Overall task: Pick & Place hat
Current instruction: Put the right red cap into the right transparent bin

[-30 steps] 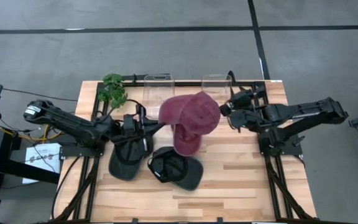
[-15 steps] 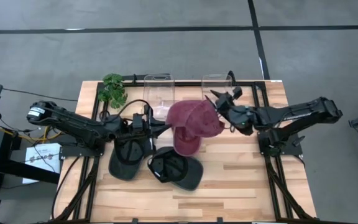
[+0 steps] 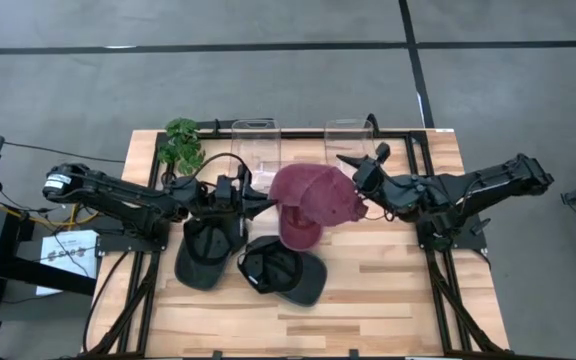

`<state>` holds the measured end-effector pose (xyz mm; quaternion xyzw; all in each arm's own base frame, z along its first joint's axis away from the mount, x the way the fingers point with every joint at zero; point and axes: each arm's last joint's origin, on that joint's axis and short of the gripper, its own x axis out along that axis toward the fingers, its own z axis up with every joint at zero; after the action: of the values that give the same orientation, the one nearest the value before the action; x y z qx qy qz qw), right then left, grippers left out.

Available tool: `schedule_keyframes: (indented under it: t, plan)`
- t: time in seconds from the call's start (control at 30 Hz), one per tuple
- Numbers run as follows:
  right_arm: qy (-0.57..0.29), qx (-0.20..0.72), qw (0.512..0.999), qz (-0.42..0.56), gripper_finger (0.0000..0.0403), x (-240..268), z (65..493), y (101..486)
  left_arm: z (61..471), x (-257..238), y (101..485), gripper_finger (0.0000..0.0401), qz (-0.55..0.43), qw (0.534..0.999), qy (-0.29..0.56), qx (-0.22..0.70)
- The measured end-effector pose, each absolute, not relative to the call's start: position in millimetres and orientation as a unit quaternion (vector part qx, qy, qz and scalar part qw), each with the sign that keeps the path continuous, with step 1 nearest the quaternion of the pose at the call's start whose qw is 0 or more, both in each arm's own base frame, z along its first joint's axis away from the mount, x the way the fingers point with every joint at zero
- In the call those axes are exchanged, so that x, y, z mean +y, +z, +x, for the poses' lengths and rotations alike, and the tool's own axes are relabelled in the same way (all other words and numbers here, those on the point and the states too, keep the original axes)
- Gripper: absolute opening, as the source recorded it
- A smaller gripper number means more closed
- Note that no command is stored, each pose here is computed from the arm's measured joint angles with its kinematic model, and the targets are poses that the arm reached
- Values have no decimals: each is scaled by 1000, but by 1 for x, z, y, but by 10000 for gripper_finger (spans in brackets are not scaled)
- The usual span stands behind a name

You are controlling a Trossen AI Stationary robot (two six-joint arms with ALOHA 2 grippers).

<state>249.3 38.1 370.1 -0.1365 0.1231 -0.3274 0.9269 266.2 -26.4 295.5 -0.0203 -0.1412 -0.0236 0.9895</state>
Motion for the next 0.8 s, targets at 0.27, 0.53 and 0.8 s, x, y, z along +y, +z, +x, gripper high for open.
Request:
schedule_keyframes:
  t: [0.27,0.53,0.8]
  plan:
    - [-364,157,896,-198,124,24,250,369,267,-28,295,12,-64,986,-56,-140]
    - [-475,203,821,-243,124,-7,247,370,267,-30,296,12,-76,985,-63,-144]
    - [-645,290,646,-287,124,-32,230,367,261,-22,303,12,-69,984,1,-163]
